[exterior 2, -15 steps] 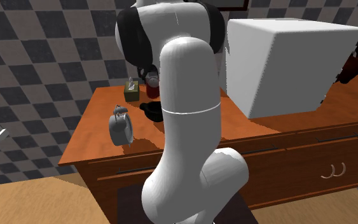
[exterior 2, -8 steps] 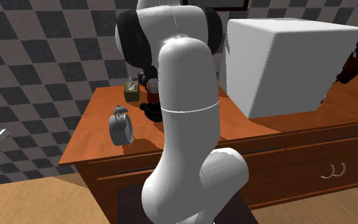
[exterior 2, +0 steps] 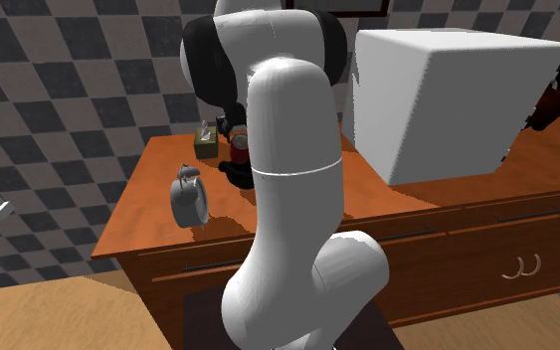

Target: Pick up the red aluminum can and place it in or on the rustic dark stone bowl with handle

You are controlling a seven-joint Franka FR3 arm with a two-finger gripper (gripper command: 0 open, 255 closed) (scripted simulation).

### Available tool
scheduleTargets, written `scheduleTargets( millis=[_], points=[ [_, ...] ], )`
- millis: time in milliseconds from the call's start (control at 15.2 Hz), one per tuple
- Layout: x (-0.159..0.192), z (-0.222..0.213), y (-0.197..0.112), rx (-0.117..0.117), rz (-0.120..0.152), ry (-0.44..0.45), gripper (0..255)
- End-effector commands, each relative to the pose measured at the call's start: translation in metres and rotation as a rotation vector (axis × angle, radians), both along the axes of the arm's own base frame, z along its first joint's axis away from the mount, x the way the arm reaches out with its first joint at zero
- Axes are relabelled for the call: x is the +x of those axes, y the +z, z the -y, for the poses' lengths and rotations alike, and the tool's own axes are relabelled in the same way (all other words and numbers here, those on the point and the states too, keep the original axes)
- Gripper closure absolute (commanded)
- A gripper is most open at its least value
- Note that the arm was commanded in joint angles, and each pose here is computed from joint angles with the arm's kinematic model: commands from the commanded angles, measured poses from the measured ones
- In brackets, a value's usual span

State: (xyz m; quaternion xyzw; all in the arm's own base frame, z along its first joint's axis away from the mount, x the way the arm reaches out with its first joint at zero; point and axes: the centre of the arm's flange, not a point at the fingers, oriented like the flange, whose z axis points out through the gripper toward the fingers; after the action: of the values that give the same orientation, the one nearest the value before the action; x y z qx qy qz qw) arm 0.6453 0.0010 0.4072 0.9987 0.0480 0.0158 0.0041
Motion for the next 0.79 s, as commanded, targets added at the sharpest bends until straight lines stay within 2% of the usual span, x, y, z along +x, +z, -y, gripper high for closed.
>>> scheduleTargets(
  millis=[0, 330, 594, 726],
  points=[
    [0.000, 0.000, 0.000, 0.000, 0.001, 0.000, 0],
    [0.000, 0.000, 0.000, 0.000, 0.001, 0.000, 0],
    [-0.002, 0.000, 0.050, 0.000, 0.001, 0.000, 0],
    [-0.002, 0.000, 0.050, 0.000, 0.001, 0.000, 0]
  ],
)
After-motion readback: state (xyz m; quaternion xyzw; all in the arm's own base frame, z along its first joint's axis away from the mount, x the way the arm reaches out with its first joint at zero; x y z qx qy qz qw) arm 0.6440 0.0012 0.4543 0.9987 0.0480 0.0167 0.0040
